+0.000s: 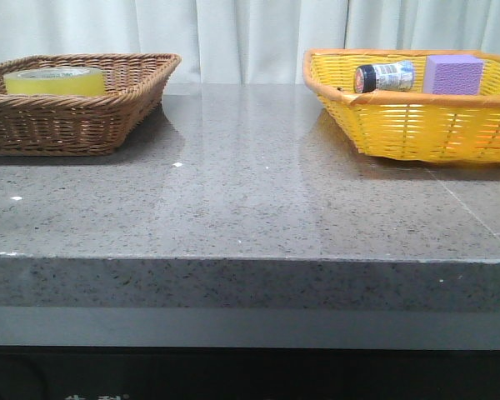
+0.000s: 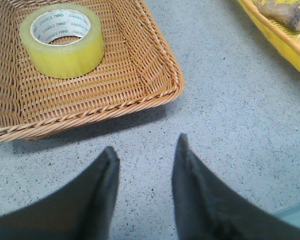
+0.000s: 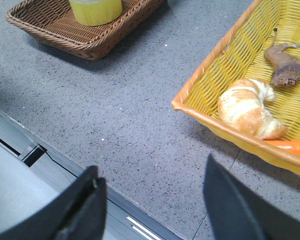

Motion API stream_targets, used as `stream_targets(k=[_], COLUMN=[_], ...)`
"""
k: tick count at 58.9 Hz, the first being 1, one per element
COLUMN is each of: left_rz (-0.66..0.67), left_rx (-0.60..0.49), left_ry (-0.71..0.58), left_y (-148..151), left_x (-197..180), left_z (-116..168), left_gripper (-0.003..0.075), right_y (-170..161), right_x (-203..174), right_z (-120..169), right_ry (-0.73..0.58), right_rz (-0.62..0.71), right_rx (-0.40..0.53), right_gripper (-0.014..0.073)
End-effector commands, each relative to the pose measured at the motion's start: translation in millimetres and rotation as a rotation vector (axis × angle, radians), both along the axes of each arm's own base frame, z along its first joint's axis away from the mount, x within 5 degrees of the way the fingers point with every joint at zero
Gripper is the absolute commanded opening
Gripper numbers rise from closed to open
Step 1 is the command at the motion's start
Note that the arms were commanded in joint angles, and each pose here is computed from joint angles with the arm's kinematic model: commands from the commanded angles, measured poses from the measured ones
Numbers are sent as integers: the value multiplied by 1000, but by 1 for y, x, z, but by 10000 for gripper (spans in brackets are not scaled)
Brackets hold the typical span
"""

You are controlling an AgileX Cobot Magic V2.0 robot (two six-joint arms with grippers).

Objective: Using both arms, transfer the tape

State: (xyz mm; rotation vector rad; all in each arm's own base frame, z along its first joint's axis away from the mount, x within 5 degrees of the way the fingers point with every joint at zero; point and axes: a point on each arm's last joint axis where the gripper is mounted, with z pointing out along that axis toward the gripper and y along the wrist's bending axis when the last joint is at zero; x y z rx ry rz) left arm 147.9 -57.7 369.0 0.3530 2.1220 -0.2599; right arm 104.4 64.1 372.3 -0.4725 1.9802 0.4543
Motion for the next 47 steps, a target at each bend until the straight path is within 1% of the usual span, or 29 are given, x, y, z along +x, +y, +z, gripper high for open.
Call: stream_targets(k=[1, 4, 6, 10, 13, 18, 47], left_rz=[-6, -6, -6, -6, -6, -6, 2], left_rx=[-44, -44, -44, -44, -44, -44, -51], left_ry=[-105, -105, -105, -105, -105, -105, -107], left_y=[-1, -1, -1, -1, -1, -1, 1], left_x=[0, 0, 0, 0, 0, 0, -3], left_z=[17, 17, 17, 17, 17, 17, 14], left_gripper=[120, 71, 40, -17, -20, -20, -20], right_y=[0, 0, 0, 0, 0, 0, 0], right_x=[1, 1, 1, 1, 2, 1, 1], right_z=[14, 14, 14, 14, 14, 14, 14], right_ry=[-83, -82, -81, -82, -84, -83, -82], right_rz=[-13, -13, -13, -13, -14, -13, -13], right_rx=[57, 57, 56, 57, 58, 57, 59], right_gripper=[300, 220, 145, 59, -2, -69, -69])
